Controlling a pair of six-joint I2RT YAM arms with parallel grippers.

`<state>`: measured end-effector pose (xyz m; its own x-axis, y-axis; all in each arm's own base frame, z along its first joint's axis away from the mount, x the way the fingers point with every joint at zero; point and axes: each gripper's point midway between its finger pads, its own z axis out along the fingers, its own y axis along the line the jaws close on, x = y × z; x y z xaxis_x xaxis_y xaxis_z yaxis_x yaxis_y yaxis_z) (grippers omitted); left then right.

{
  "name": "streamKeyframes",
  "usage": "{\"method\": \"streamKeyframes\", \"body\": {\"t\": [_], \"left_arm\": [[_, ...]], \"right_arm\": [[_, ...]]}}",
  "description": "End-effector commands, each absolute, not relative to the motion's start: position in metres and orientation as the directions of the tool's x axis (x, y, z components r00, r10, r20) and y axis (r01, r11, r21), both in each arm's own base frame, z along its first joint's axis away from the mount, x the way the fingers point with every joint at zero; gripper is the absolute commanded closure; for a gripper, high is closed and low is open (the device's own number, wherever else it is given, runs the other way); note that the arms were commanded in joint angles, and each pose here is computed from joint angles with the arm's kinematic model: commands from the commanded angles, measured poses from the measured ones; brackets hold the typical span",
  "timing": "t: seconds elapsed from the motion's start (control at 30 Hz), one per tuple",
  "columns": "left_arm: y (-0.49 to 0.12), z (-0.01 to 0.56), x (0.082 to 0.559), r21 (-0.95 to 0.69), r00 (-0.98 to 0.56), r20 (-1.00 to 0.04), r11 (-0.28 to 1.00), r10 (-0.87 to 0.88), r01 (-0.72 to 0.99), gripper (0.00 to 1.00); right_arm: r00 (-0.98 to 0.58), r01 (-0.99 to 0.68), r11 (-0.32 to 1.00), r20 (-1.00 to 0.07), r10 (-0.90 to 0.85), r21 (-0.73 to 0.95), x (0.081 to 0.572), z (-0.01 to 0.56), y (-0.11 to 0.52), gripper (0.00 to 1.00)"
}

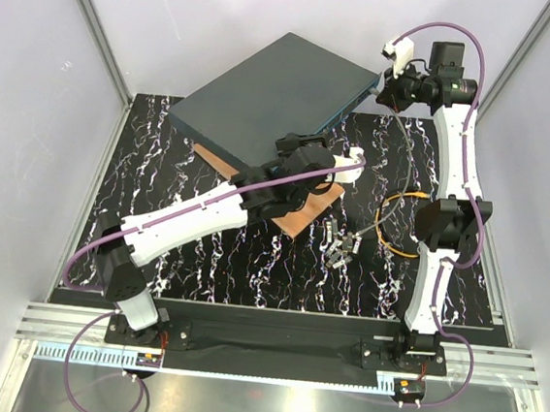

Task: Insert the plug into the switch port

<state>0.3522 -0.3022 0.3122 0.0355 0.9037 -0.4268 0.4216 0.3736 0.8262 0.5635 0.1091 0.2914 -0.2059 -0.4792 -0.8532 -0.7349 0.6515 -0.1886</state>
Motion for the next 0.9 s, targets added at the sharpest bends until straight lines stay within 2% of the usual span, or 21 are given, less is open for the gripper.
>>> {"method": "streamKeyframes", "body": {"t": [0.0, 0.33, 0.87], "left_arm": [[-0.214, 0.264, 0.37, 0.822, -0.194, -0.245, 0.31, 0.95, 0.478, 1.0], [-0.213, 0.263, 0.371, 0.821, -0.192, -0.244, 0.308, 0.951, 0.48, 1.0], [-0.214, 0.26, 0.37, 0.815, -0.193, -0.247, 0.311, 0.95, 0.489, 1.0]], "right_arm": [[0.234, -0.84, 0.395, -0.906, -0.353, -0.371, 0.56, 0.351, 0.253, 1.0], [0.346, -0.793, 0.324, -0.819, -0.457, -0.516, 0.553, 0.356, 0.251, 1.0], [0.42, -0.741, 0.385, -0.827, -0.374, -0.55, 0.559, 0.397, 0.264, 1.0]]}}
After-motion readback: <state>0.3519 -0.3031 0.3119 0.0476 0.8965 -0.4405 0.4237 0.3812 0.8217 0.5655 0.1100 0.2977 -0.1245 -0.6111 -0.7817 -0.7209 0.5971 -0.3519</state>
